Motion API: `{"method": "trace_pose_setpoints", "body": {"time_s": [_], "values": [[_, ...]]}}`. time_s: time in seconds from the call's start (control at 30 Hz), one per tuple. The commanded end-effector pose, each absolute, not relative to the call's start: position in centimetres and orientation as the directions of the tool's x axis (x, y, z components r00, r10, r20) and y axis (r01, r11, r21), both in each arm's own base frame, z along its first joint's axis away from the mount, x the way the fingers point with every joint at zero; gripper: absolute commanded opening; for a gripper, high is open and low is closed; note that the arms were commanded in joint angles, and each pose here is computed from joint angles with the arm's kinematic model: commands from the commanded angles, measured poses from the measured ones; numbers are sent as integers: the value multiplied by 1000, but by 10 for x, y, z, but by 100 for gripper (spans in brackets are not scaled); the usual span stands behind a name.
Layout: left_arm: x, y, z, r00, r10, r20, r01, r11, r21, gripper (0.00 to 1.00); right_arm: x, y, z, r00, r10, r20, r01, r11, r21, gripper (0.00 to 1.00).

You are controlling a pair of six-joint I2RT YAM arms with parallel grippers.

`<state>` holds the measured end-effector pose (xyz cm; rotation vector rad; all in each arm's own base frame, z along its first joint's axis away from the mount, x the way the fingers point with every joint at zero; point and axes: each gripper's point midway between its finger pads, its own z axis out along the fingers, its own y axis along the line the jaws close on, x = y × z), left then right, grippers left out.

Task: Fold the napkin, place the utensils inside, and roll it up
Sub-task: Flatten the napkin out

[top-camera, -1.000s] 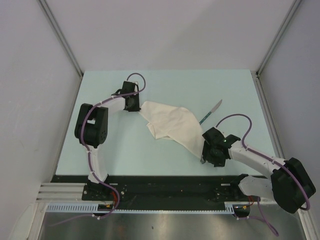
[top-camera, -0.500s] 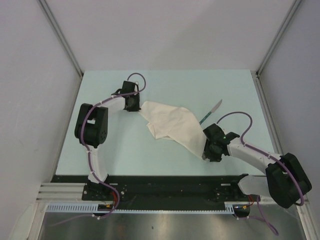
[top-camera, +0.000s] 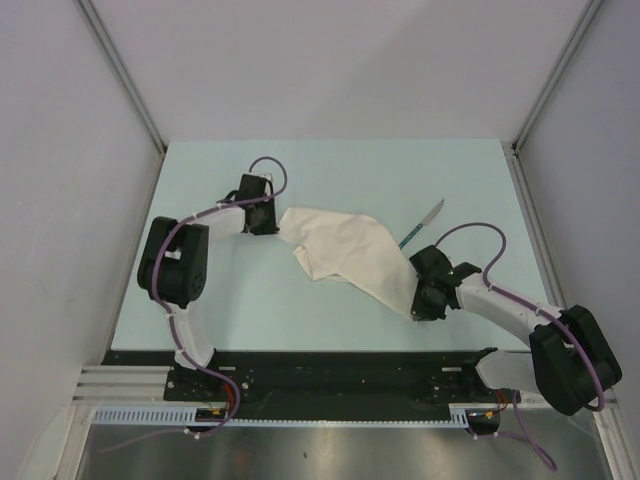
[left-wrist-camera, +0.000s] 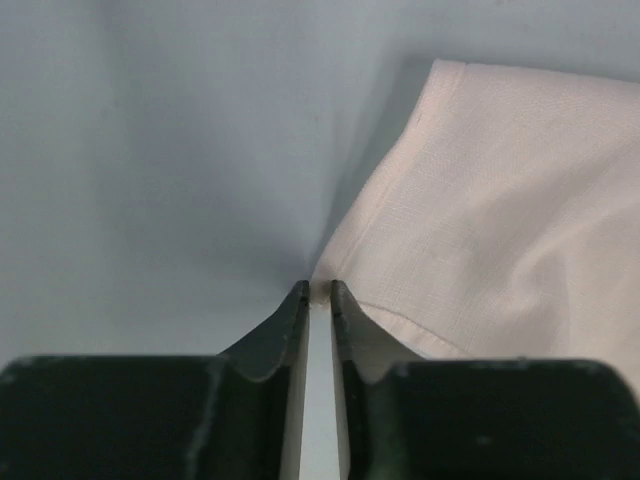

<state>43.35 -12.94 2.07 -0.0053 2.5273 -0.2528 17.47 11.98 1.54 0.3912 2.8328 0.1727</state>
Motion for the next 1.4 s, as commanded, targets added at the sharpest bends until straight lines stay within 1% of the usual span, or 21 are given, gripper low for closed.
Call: {"method": "trace_pose_setpoints", "body": {"time_s": [0.0,0.1,0.33,0.47,0.57,0.63,0.73,0.83,0.87,0.93,0.97,1.07,1.17,1.2,1.27,1.3,1.37], "values": [[416,-141,38,-813,-126,-569,42,961,-273,32,177,105,20,-923,267,-277,245,963,110,0],[412,-139,34,-810,-144,-568,25,960,-280,41,176,105,18,-927,259,-270,240,965,104,0],[415,-142,29,-821,-128,-556,25,965,-259,49,177,106,19,-925,265,-271,242,963,116,0],[422,-141,20,-828,-119,-547,15,972,-235,49,178,108,20,-926,264,-270,238,963,126,0],[427,-136,20,-821,-125,-557,-10,979,-204,45,177,109,19,-927,264,-267,236,963,131,0],[429,-136,19,-822,-124,-556,-10,979,-204,45,177,109,18,-927,265,-266,237,962,133,0],[428,-138,8,-841,-118,-529,-10,979,-202,42,177,112,17,-929,265,-259,233,961,148,0],[422,-140,-1,-852,-108,-512,-7,981,-196,27,177,116,18,-933,256,-254,220,962,163,0],[420,-139,-4,-856,-108,-505,-8,980,-196,18,178,118,20,-933,255,-253,217,962,167,0],[418,-141,-8,-860,-103,-500,-3,980,-198,7,178,119,23,-933,252,-257,212,962,174,0],[416,-142,-11,-865,-98,-493,3,980,-199,0,181,120,28,-930,251,-267,207,961,182,0],[418,-147,-10,-860,-90,-501,22,977,-214,0,185,121,37,-926,239,-291,189,964,189,0],[428,-151,16,-814,-113,-570,37,969,-245,0,196,122,53,-915,219,-338,159,968,195,0],[435,-154,43,-770,-138,-623,44,962,-268,0,205,125,65,-904,222,-367,153,966,207,0],[440,-153,69,-728,-154,-668,52,959,-278,0,213,124,80,-889,214,-404,141,969,204,0],[443,-153,99,-682,-168,-712,68,955,-290,0,223,129,100,-868,208,-451,114,967,228,0],[444,-151,127,-635,-184,-750,78,951,-300,0,233,131,121,-840,208,-502,97,966,240,0]]}}
